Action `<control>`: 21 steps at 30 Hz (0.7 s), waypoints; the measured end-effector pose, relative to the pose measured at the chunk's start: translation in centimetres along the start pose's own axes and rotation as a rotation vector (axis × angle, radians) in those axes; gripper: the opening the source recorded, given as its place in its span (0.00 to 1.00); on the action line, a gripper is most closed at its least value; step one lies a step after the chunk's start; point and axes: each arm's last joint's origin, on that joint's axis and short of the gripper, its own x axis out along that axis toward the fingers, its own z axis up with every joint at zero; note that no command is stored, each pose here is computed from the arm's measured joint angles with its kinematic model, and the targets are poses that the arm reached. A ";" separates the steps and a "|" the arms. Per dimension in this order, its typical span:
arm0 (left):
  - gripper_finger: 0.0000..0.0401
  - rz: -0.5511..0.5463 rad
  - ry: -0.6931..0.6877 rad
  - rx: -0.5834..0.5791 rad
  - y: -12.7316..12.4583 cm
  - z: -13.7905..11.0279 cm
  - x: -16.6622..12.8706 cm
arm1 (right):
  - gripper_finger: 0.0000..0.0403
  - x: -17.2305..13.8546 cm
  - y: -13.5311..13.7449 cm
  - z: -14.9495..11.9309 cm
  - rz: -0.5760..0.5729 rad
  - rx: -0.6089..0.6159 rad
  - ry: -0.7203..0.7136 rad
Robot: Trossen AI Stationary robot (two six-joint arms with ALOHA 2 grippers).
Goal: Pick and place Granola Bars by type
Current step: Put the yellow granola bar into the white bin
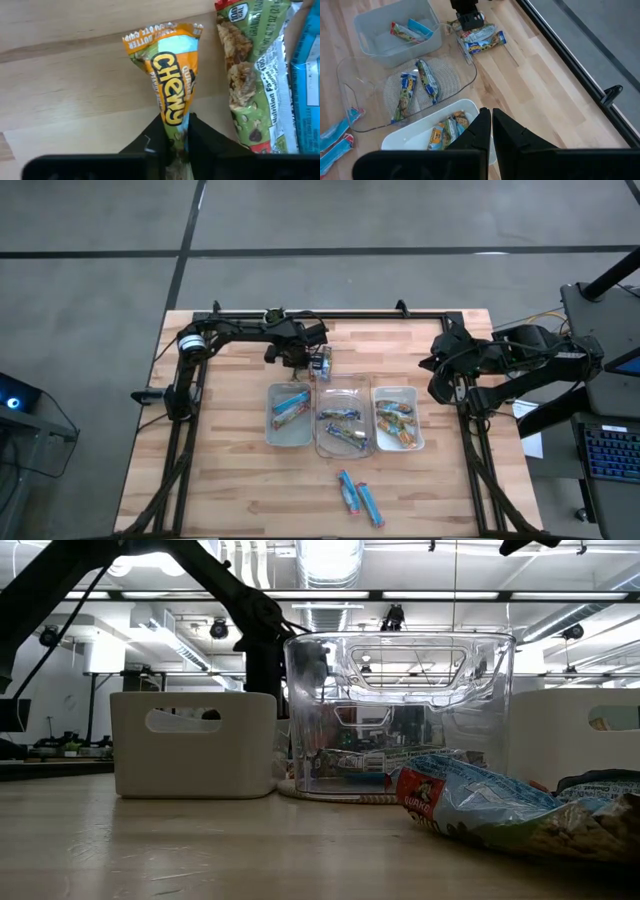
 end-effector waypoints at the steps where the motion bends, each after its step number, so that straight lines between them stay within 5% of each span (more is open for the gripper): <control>1: 0.08 -0.001 0.000 0.003 0.0 0.0 0.0 | 0.02 0.0 0.0 0.0 0.000 0.000 0.000; 21: 0.06 -0.006 -0.041 0.064 0.2 1.3 -2.8 | 0.02 0.0 0.0 0.0 -0.001 0.000 0.000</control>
